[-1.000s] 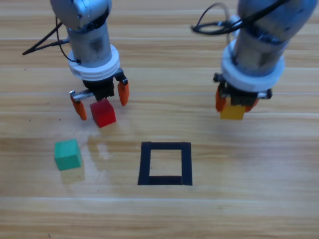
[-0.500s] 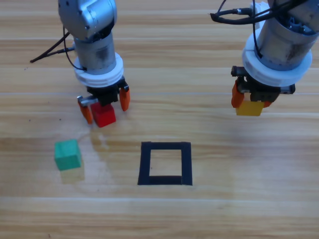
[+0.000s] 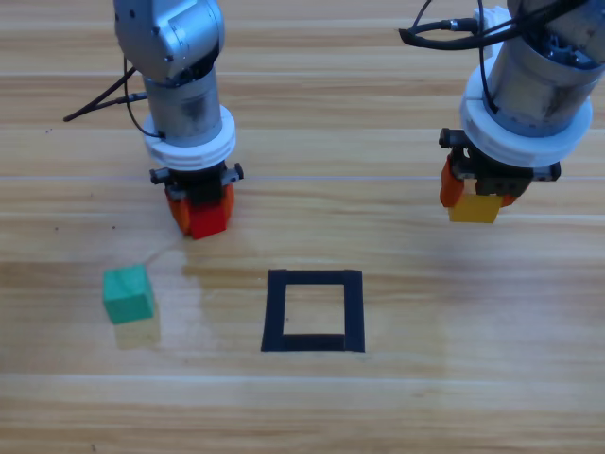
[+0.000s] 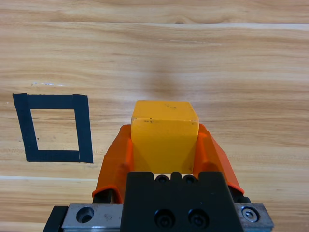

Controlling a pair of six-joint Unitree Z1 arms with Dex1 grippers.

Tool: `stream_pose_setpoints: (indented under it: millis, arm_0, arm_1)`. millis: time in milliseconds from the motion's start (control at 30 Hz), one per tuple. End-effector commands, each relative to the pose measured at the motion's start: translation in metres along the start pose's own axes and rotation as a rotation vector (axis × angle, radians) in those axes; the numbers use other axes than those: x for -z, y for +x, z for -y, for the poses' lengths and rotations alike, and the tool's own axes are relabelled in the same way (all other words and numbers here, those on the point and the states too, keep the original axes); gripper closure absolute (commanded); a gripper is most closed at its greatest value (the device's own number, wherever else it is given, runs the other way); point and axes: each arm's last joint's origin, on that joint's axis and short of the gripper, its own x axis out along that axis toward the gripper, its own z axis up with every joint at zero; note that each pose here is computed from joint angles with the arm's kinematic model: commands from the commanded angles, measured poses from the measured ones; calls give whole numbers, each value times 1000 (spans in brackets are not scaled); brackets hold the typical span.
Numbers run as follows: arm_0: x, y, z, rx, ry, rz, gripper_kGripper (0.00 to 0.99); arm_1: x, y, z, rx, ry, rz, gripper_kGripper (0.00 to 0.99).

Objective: Stack the blocks in the rectangular block: red at the bottom, yellow in the middle, green on top

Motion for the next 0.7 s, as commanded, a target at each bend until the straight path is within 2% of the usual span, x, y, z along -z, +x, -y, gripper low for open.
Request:
stream_pose_setpoints:
  millis: [33, 133, 300, 567, 700]
  arm_0:
    - [-10, -6, 1, -25, 121, -3, 969]
    - [6, -42, 7, 56, 267, 21, 970]
    - [44, -68, 21, 130, 496, 11, 970]
    - [134, -66, 49, 87, 724, -3, 972]
    - [164, -60, 57, 76, 762, -20, 972]
  arm_1:
    - [7, 0, 2, 6, -15, -16, 801]
    - [8, 0, 2, 5, -17, -19, 801]
    - [8, 0, 3, 4, -17, -20, 801]
    - [8, 1, 2, 3, -19, -24, 801]
    - [8, 2, 2, 4, -24, -27, 801]
